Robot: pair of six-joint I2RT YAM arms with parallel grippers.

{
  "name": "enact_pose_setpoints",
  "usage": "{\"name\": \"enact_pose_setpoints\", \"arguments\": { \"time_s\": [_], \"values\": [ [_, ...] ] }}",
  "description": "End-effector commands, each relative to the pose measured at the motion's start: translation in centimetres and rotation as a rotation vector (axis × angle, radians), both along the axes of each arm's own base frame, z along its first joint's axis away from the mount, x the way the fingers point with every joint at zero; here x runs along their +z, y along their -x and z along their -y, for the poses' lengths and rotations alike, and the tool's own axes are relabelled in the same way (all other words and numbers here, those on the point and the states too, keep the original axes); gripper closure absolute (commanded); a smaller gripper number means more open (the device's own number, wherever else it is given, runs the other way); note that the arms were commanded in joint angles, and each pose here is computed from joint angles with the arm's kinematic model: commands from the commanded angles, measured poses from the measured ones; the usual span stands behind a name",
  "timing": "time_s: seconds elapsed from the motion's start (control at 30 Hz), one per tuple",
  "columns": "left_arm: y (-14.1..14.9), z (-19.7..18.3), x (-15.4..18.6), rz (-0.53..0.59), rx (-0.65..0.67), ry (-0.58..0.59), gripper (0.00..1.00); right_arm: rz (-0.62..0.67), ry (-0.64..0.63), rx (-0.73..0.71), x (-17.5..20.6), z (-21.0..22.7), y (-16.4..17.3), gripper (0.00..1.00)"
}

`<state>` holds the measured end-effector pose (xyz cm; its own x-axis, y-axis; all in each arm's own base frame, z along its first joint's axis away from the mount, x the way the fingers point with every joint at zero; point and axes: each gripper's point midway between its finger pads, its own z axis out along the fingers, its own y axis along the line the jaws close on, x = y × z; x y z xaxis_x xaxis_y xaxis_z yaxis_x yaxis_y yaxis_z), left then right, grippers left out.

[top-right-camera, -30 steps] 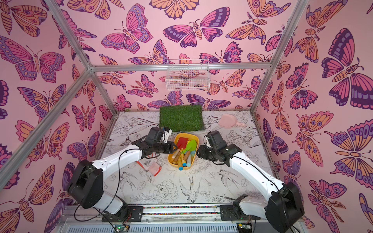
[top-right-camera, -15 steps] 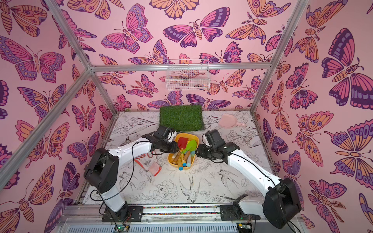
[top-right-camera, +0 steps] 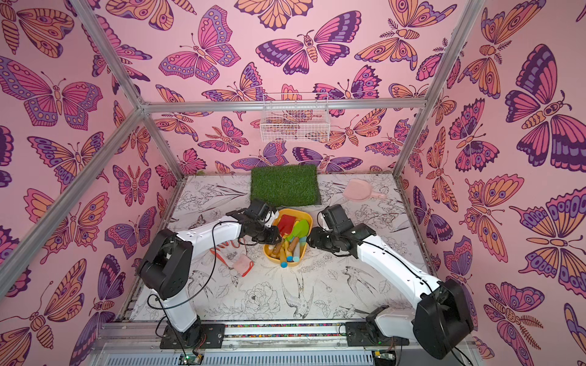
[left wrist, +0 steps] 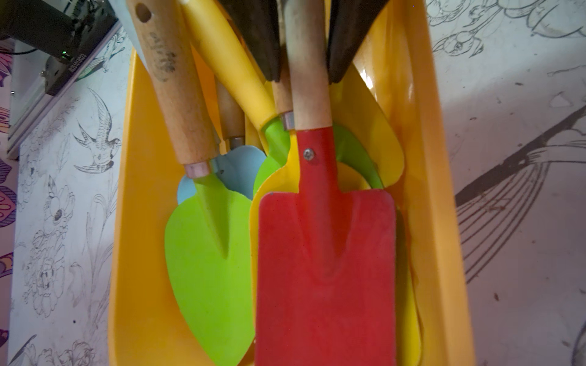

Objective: Take the shovel out of the storage box
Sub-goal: Pick up the shovel from the storage box.

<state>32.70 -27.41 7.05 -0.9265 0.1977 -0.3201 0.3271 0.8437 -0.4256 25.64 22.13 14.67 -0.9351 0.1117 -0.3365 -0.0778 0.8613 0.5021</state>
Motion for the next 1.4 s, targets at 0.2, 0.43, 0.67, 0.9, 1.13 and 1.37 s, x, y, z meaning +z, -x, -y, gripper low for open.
{"name": "enact_pose_setpoints", "arguments": {
  "time_s": [0.2, 0.43, 0.67, 0.9, 1.13, 1.37],
  "values": [
    [0.9, -0.2, -0.6, -0.034, -0.020, -0.011, 0.92, 0.031, 0.019, -0.033, 0.4, 0.2, -0.7, 0.46],
    [-0.1, -0.1, 3.4, 0.073, 0.006, 0.036, 1.00, 0.056, -0.177, 0.112, 2.3, -3.8, -0.5, 0.46],
    [-0.2, 0.9, 6.7, 0.144, 0.002, 0.125, 1.00, 0.061, -0.126, 0.056, 2.4, -2.6, -0.8, 0.46],
    [0.8, 2.8, 8.8, 0.213, -0.049, 0.196, 1.00, 0.125, -0.142, -0.018, 3.8, -2.2, -2.2, 0.46],
    [2.3, 4.6, 9.2, 0.254, -0.103, 0.233, 1.00, 0.173, -0.156, -0.142, 4.4, -1.6, -4.5, 0.48],
    [3.4, 5.4, 10.0, 0.267, -0.136, 0.278, 1.00, 0.193, -0.160, -0.192, 4.6, -1.6, -6.2, 0.54]
  ]
}}
